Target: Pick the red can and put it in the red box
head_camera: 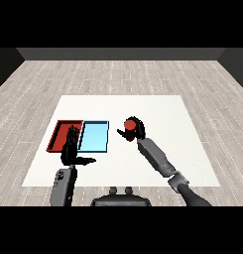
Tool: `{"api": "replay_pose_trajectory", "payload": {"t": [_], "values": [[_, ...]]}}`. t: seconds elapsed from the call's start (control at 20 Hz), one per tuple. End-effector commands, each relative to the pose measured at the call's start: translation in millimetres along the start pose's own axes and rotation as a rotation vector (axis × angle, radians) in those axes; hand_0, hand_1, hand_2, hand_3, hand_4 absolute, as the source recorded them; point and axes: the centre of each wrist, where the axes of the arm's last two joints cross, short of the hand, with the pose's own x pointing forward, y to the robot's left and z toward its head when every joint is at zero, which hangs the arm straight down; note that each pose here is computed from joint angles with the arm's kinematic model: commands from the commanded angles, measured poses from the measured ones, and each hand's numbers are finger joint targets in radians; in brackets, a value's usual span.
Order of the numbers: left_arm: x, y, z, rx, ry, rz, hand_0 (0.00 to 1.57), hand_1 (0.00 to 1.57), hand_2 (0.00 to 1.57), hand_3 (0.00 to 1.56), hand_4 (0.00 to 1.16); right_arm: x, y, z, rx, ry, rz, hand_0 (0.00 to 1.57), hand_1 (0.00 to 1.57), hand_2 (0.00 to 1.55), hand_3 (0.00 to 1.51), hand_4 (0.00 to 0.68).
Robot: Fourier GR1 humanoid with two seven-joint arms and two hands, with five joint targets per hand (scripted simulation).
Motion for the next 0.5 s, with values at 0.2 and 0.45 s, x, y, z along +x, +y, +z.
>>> {"api": "replay_pose_trajectory", "payload": {"t": [0.2,0.45], "values": [[17.5,-35.4,-13.7,-0.096,0.041,0.050,0.00,0.00,0.00,0.00,0.00,51.0,-30.6,3.1,0.012,-0.189,-0.040,1.48,1.48,1.43,1.39,0.636],[12.5,-47.5,-24.9,-0.105,0.049,0.030,0.00,0.00,0.00,0.00,0.00,67.9,1.8,30.4,0.002,-0.199,-0.045,1.46,1.46,1.42,1.39,0.633]]}}
